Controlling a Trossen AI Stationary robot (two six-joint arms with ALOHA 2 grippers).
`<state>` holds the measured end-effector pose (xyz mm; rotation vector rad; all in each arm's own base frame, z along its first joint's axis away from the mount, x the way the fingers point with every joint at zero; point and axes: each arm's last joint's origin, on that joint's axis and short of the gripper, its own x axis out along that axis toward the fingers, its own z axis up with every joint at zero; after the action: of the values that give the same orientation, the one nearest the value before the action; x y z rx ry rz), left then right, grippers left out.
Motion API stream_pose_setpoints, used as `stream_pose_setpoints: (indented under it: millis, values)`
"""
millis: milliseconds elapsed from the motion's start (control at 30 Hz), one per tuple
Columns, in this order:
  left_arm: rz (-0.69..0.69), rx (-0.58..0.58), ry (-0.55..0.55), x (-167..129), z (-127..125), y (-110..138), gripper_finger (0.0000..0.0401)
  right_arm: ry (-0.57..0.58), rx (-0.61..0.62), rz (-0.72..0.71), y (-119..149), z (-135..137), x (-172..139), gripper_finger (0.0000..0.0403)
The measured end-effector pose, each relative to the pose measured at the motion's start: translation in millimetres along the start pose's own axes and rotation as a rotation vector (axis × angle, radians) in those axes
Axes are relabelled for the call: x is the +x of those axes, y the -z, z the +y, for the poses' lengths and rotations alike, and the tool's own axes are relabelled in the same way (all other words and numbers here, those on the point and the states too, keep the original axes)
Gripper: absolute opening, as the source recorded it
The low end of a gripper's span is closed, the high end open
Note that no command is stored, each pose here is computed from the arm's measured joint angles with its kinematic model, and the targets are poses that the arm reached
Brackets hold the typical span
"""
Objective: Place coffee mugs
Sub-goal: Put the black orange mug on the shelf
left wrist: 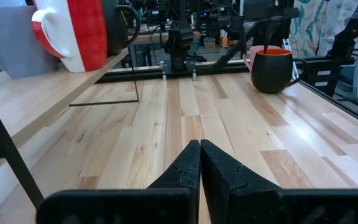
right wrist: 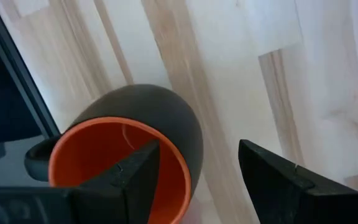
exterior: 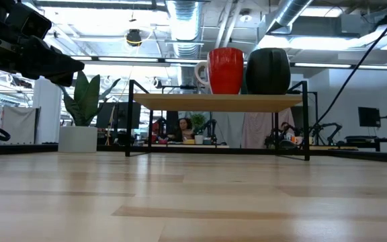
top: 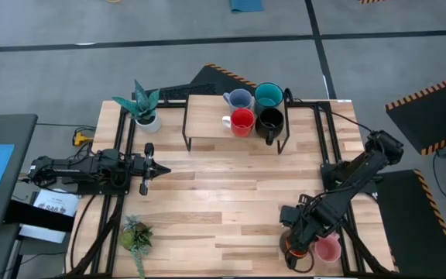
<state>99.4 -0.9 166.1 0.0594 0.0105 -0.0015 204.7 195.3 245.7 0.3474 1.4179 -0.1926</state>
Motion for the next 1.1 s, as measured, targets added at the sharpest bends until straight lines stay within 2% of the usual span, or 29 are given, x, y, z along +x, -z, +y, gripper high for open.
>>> stream_pose_setpoints:
  millis: [300,567,700,967,1100]
  values:
    - [0.0,0.0,0.0,0,0,0,0.0,0.0,-0.096,0.029,3,-5,16,0.0244]
    - [0.0,0.0,0.0,0,0,0,0.0,-0.003,-0.079,0.021,-2,-9,21,0.0234]
    - [0.0,0.0,0.0,0,0,0,0.0,-0.024,-0.064,0.007,-6,-8,21,0.0188]
    - [0.0,0.0,0.0,0,0,0,0.0,-0.063,-0.168,-0.043,-22,-10,22,0.0036]
    - [0.0,0.0,0.0,0,0,0,0.0,-0.096,-0.25,-0.103,-46,-17,19,0.0033]
